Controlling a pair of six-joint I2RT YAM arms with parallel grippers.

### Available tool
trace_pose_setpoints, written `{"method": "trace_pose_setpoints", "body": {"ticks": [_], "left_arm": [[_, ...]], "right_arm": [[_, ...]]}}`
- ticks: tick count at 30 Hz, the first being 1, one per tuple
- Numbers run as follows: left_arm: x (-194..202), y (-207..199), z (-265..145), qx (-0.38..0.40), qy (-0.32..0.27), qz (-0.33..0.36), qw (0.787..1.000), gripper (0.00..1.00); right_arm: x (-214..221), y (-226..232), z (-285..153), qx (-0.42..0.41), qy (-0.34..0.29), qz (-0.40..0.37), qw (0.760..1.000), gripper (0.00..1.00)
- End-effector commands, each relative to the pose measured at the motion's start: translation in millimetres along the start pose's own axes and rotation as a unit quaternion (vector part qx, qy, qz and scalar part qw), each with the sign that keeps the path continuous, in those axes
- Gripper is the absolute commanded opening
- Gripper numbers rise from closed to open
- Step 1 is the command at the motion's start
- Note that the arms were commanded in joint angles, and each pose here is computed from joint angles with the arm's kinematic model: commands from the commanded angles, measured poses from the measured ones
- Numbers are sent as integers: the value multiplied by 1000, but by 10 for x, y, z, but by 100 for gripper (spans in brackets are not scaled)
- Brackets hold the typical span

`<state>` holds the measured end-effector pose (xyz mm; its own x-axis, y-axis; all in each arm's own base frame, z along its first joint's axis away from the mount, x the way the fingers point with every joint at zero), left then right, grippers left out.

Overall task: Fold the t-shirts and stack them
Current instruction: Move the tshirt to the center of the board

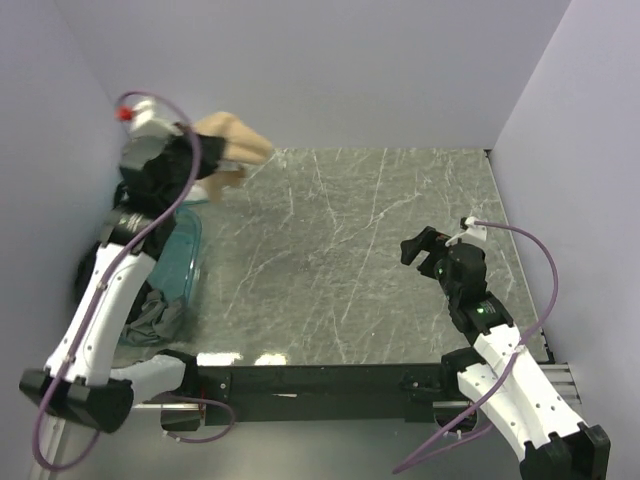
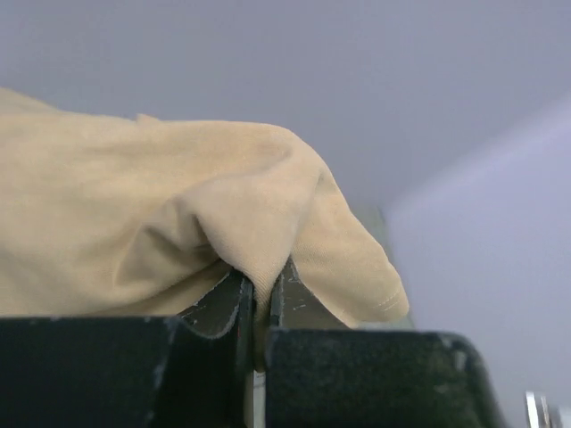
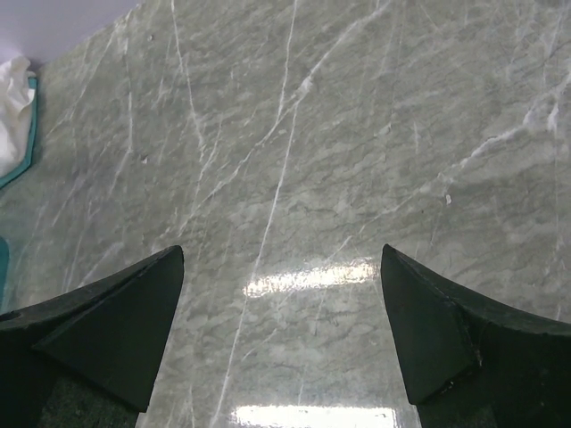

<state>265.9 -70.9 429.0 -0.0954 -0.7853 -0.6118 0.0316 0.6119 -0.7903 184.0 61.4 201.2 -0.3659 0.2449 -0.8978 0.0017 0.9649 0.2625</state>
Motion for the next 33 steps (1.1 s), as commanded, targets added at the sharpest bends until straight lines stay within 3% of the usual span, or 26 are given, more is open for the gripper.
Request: {"method": "trace_pose_setpoints", "body": {"ticks": [1, 4, 7, 8, 10, 11, 12, 15, 16, 19, 27, 33], "left_arm": [[262, -643, -75, 218, 127, 90, 963, 1], [703, -807, -152, 315, 224, 119, 914, 1], [1041, -746, -140, 314, 270, 144, 899, 9], [1140, -672, -87, 296, 281, 144, 901, 33], [1325, -428, 26, 225, 288, 130, 922, 66], [1414, -311, 90, 186, 291, 126, 930, 95], [1454, -205, 159, 133, 273, 118, 945, 99], [1650, 117, 253, 20, 281, 113, 953, 99], [1659, 229, 299, -28, 257, 120, 959, 99], [1825, 460, 290, -72, 281, 122, 949, 100], [2237, 683, 34, -3, 398, 85, 914, 99], [2777, 590, -441, 33, 502, 89, 860, 99]], "right_arm": [[-171, 4, -65, 11, -37, 4, 999, 96], [-180, -25, -106, 25, -44, 6, 999, 96], [-161, -74, -128, 48, -52, 11, 997, 96], [-161, -93, -132, 58, -57, 13, 997, 96], [-161, -113, -151, 69, -61, 18, 996, 97], [-148, -130, -161, 78, -57, 18, 995, 100], [-148, -154, -159, 95, -61, 26, 993, 100], [-113, -165, -144, 104, -59, 39, 992, 100], [-83, -170, -127, 104, -53, 39, 992, 100], [-53, -149, -80, 94, -40, 35, 994, 100], [-42, -163, 28, 144, 15, 39, 989, 100], [70, -223, 95, 186, 39, 53, 980, 100]]}}
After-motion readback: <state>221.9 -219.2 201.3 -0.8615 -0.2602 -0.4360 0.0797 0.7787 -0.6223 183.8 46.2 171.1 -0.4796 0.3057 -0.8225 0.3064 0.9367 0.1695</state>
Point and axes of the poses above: each gripper's point midway between its finger pads, its own z axis out along the fingers, its own y axis along the line the jaws close on, x = y × z, the point moved 10 cm from there along -z, back along the fingers, and after that the axes turned 13 degrees about -z, right-handed, at the moved point
